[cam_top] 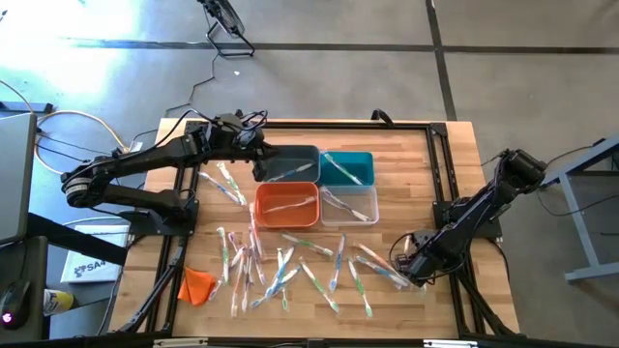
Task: Pick & Place Toothbrushes
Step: Put the green toothbrush into the right blue bin
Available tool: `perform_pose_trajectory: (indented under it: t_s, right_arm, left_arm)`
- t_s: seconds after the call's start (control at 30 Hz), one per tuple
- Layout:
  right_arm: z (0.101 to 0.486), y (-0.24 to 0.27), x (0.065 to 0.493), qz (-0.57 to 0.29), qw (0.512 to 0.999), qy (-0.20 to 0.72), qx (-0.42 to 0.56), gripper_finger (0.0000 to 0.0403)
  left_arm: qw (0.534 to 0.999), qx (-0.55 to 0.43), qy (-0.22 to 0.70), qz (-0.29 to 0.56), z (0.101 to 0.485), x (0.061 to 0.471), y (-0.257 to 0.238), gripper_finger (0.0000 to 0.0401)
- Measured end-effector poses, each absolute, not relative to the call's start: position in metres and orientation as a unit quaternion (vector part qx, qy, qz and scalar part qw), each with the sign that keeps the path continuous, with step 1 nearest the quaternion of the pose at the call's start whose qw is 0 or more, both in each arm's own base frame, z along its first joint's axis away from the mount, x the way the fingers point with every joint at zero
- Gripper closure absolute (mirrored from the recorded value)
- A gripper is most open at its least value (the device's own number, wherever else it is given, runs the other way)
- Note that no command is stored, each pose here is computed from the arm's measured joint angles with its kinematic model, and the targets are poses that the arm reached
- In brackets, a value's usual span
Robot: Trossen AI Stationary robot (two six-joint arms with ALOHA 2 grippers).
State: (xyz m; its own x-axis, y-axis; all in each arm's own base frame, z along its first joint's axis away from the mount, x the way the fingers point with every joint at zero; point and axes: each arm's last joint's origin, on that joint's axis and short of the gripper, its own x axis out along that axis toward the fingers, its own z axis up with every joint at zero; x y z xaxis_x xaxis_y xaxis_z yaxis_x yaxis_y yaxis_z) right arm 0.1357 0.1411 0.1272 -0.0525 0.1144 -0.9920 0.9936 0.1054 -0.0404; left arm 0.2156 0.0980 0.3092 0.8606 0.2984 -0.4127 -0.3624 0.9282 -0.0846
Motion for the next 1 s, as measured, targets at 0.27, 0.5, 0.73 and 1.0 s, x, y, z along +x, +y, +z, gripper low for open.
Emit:
perform_pose_trajectory:
  t_s: [0.27, 0.5, 0.73, 1.0]
  right_arm:
    - [0.1272, 0.1405, 0.1354, -0.456, 0.487, 0.564, 0.486, 0.0388]
    - [0.1271, 0.138, 0.1343, -0.459, 0.492, 0.57, 0.471, 0.039]
    - [0.127, 0.1385, 0.1346, -0.457, 0.492, 0.571, 0.473, 0.039]
    - [0.1271, 0.1388, 0.1349, -0.454, 0.492, 0.571, 0.475, 0.0391]
  left_arm:
    - [0.961, -0.08, 0.2, 0.172, 0.3092, 0.2157, 0.098, 0.0401]
    - [0.961, -0.08, 0.2, 0.172, 0.3092, 0.2156, 0.0981, 0.0401]
    - [0.961, -0.08, 0.201, 0.172, 0.3091, 0.2156, 0.0981, 0.0401]
    - [0.961, -0.08, 0.201, 0.172, 0.3091, 0.2156, 0.098, 0.0401]
